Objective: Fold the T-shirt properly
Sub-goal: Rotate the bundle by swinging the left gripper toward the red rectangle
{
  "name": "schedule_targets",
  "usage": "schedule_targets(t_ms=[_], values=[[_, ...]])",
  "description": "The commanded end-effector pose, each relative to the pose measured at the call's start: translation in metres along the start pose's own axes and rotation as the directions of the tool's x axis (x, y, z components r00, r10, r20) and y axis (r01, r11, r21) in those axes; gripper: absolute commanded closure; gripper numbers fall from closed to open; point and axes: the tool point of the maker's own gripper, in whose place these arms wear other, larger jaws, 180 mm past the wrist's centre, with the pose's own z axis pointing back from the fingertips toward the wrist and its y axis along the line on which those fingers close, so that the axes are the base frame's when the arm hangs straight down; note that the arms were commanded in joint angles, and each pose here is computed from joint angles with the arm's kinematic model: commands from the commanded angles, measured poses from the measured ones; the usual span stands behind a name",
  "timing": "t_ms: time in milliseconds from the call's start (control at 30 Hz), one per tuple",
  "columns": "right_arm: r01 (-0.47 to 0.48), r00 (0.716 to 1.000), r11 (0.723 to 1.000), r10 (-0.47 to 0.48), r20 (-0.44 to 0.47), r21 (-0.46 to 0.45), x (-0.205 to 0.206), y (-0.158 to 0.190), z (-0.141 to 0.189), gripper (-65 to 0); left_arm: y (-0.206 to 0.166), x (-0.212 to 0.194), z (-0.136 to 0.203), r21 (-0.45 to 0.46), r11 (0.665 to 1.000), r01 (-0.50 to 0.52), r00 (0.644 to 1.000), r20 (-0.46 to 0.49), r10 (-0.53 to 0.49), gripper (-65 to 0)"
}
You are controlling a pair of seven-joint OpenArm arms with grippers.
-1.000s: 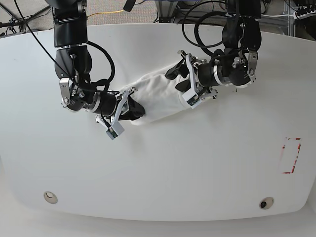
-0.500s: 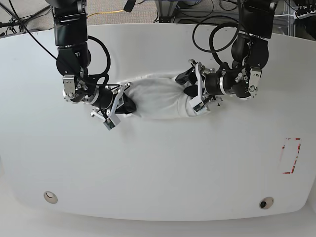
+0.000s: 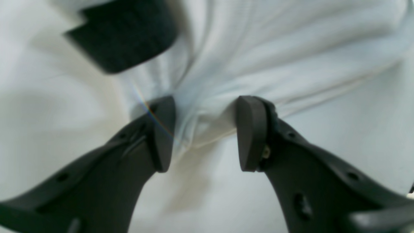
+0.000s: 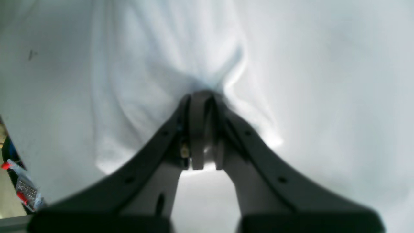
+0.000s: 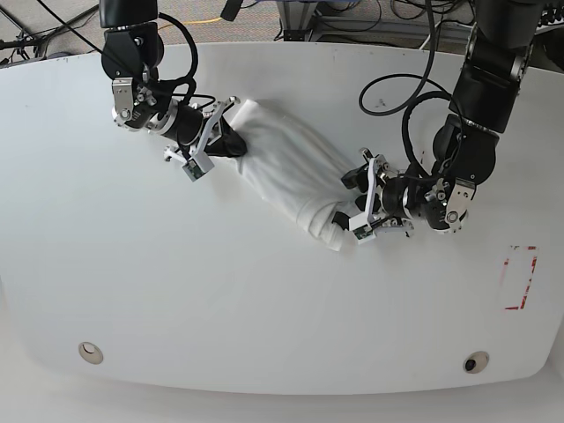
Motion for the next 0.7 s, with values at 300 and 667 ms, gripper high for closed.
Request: schedule_targets(t_ms=[300, 667], values=[[-0.019, 0.999, 0.994, 0.023, -0.030, 0.111, 0.004, 0.065, -0.021, -3.3, 0.038, 0.054, 0.033, 0.099, 0.994, 0.055, 0.993, 0.096, -0.065, -28.6], [-0.177, 0.984, 0.981, 0.175, 0.021, 0.077, 0.049, 0.068, 0.001, -3.3, 0.034, 0.081, 0.100, 0.258, 0.940, 0.225, 0.949, 0.162, -0.271, -28.6]])
